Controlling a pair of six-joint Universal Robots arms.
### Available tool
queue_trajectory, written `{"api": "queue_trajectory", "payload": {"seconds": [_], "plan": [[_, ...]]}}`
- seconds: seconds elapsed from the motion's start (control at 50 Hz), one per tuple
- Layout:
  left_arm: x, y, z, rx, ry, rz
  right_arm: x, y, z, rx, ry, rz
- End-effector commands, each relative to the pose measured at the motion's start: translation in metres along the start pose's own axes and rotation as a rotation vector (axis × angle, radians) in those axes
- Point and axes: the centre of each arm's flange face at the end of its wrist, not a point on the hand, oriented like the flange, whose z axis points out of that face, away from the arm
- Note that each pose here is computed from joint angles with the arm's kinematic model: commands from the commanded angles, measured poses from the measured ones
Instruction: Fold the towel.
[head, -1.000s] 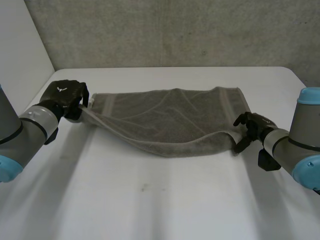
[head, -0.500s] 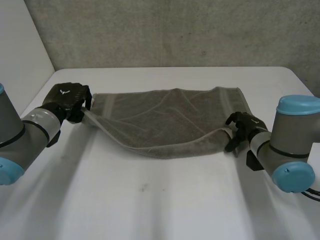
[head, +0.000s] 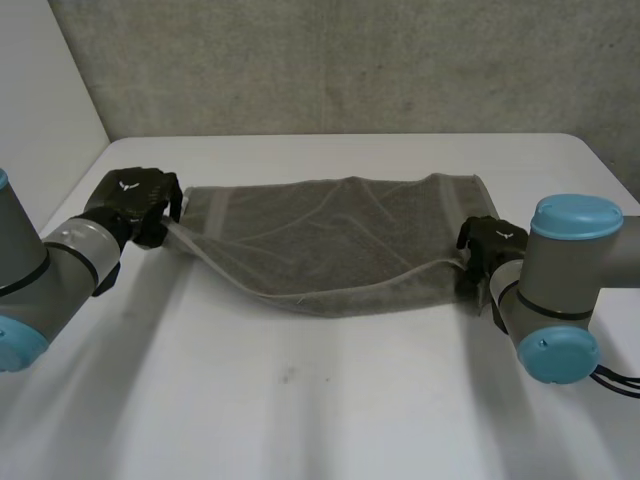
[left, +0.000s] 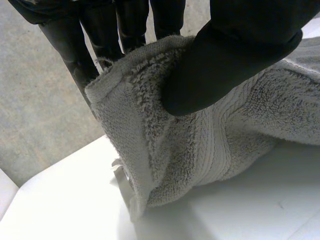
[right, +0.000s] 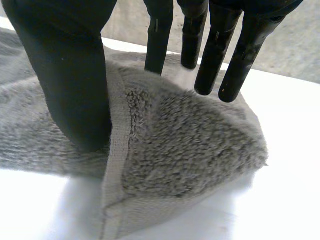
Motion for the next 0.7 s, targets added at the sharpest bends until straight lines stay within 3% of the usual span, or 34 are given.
{"api": "queue_trajectory", "payload": {"seconds": [0.02,0.3,0.4,0.44,0.56,0.7], "plan": [[0.000,0.003,-0.001,-0.009,0.000,-0.002,0.016,-0.014,-0.003,0.016,0.049,-0.024],[0.004,0.005,-0.007,-0.021,0.007,0.001,0.033,-0.029,-0.008,0.005,0.023,-0.133],[0.004,0.001,-0.017,-0.023,0.005,0.011,0.030,-0.031,-0.022,-0.077,-0.018,-0.339],[0.005,-0.006,-0.027,-0.022,0.005,0.012,0.031,-0.029,-0.034,-0.143,-0.036,-0.513],[0.007,-0.009,-0.051,-0.084,0.013,0.037,0.036,-0.033,-0.052,-0.184,-0.042,-0.680],[0.014,-0.002,-0.101,-0.219,0.045,0.150,0.047,-0.050,-0.093,-0.164,-0.036,-0.848]]}}
